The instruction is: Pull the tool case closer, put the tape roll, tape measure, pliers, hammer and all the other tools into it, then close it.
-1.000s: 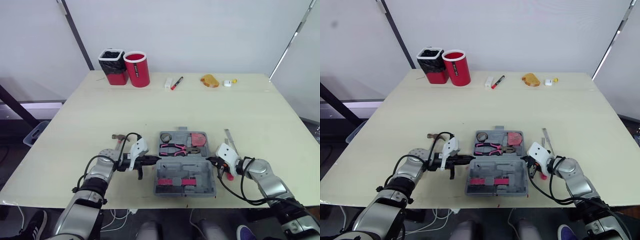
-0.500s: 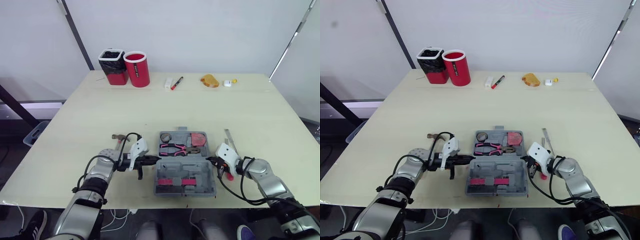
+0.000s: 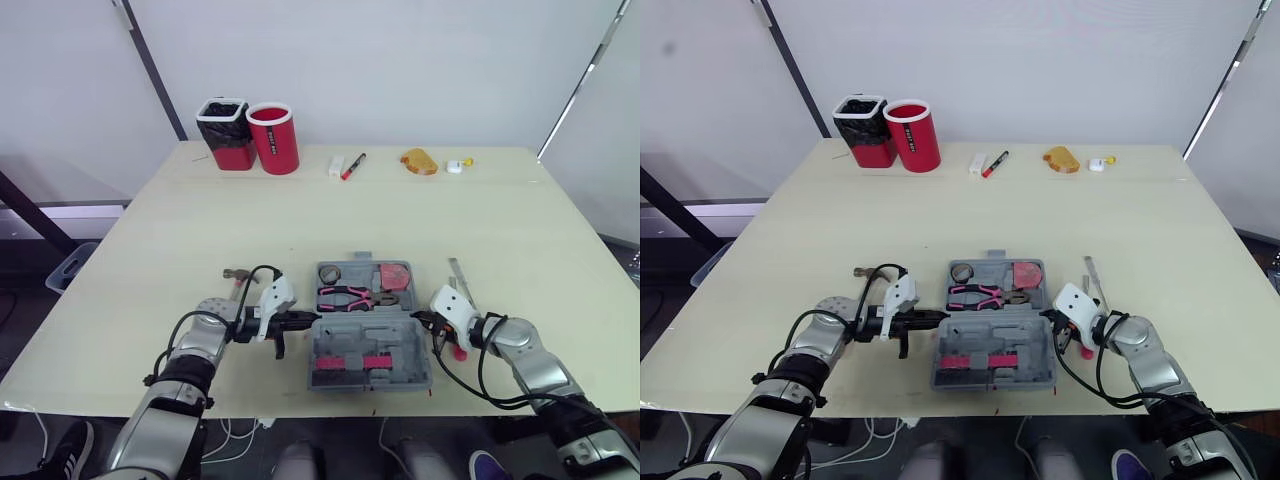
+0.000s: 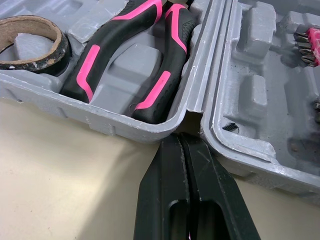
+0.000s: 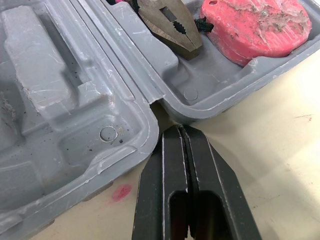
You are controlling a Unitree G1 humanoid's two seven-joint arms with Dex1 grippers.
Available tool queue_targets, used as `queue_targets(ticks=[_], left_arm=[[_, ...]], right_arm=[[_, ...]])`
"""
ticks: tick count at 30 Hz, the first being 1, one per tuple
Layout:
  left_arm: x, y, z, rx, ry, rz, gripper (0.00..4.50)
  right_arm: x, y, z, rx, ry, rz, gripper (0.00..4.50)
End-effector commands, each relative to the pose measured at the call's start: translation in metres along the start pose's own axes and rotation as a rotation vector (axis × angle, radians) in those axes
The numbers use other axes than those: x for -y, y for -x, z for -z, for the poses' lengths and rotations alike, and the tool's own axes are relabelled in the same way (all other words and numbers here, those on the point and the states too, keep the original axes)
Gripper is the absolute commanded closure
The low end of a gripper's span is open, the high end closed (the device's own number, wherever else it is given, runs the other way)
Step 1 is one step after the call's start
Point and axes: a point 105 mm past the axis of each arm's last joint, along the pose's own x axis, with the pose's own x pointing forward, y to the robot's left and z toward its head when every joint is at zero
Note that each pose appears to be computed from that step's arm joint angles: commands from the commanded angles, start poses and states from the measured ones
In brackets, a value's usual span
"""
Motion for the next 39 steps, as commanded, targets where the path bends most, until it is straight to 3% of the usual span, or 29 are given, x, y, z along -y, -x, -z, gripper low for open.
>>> queue_targets(ticks=[1,23,39], left_arm=[[0.001,-0.005,0.000,-0.006,-0.007,0.011,4.45],[0.000,0.003,0.002,-0.022,-0.016,0.004,4.45],[-0.005,0.019,0.002,-0.016,-0.030,-0.049,4.45]], right_arm=[[-0.004,-0.007,-0.028,0.092,0.053,-0.032,4.50],[-0.012,-0.001,-0.017,0.056,0.024,-0.063,4.50],[0.012,0.026,-0.007,0.041,0.034,0.063,4.50]])
